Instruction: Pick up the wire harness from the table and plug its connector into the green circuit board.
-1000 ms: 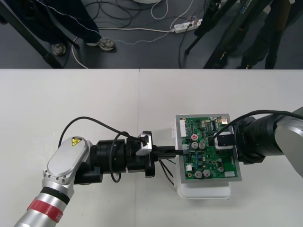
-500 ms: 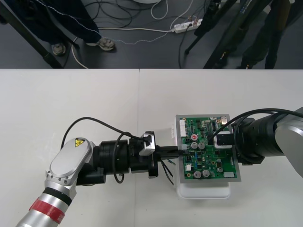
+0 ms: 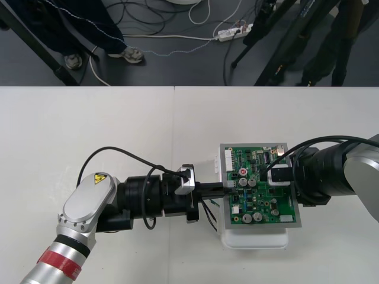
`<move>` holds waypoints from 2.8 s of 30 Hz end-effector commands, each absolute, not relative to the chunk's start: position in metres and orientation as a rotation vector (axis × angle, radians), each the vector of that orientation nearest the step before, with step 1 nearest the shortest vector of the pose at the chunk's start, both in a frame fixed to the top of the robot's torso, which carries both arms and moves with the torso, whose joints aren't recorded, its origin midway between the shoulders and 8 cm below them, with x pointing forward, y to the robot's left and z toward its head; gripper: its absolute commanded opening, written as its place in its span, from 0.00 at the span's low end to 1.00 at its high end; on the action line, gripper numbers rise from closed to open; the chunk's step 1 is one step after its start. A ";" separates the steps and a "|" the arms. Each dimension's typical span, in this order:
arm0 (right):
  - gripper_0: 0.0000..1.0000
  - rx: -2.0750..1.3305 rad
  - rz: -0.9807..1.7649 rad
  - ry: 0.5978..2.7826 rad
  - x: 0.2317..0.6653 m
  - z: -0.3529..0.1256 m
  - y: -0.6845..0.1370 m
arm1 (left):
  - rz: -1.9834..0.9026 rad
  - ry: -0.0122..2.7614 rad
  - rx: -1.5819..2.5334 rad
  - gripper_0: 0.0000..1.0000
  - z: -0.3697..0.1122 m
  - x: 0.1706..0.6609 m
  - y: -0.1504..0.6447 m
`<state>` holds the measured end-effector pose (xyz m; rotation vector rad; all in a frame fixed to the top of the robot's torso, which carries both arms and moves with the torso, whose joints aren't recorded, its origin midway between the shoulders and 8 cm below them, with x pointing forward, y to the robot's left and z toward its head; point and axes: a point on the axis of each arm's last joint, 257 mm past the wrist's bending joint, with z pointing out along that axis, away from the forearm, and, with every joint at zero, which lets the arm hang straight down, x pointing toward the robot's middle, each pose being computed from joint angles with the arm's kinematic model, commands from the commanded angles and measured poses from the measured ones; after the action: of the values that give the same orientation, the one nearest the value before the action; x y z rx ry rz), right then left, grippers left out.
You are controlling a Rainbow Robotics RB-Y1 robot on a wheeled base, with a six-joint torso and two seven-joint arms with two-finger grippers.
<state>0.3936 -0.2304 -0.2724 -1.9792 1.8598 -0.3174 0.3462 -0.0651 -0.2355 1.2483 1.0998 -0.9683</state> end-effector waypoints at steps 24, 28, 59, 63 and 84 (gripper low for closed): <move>1.00 -1.941 -0.256 1.846 0.387 -0.267 -0.208 | -1.004 0.988 1.251 0.00 -0.197 0.336 -0.092; 1.00 -1.939 -0.258 1.845 0.388 -0.266 -0.208 | -0.998 1.008 1.240 0.33 -0.202 0.339 -0.079; 1.00 -1.942 -0.230 1.815 0.394 -0.210 -0.280 | -0.651 1.099 1.343 0.54 -0.185 0.372 0.078; 1.00 -1.913 -0.189 1.769 0.394 -0.185 -0.281 | -0.556 1.091 1.365 0.55 -0.164 0.385 0.105; 1.00 -1.626 0.487 1.566 0.341 -0.077 -0.196 | -0.369 1.040 1.432 0.54 -0.019 0.402 0.137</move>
<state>0.3411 -0.1939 -0.1026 -1.6691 1.5507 0.4616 0.4009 0.1380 -0.0690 1.3594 1.1666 -0.5018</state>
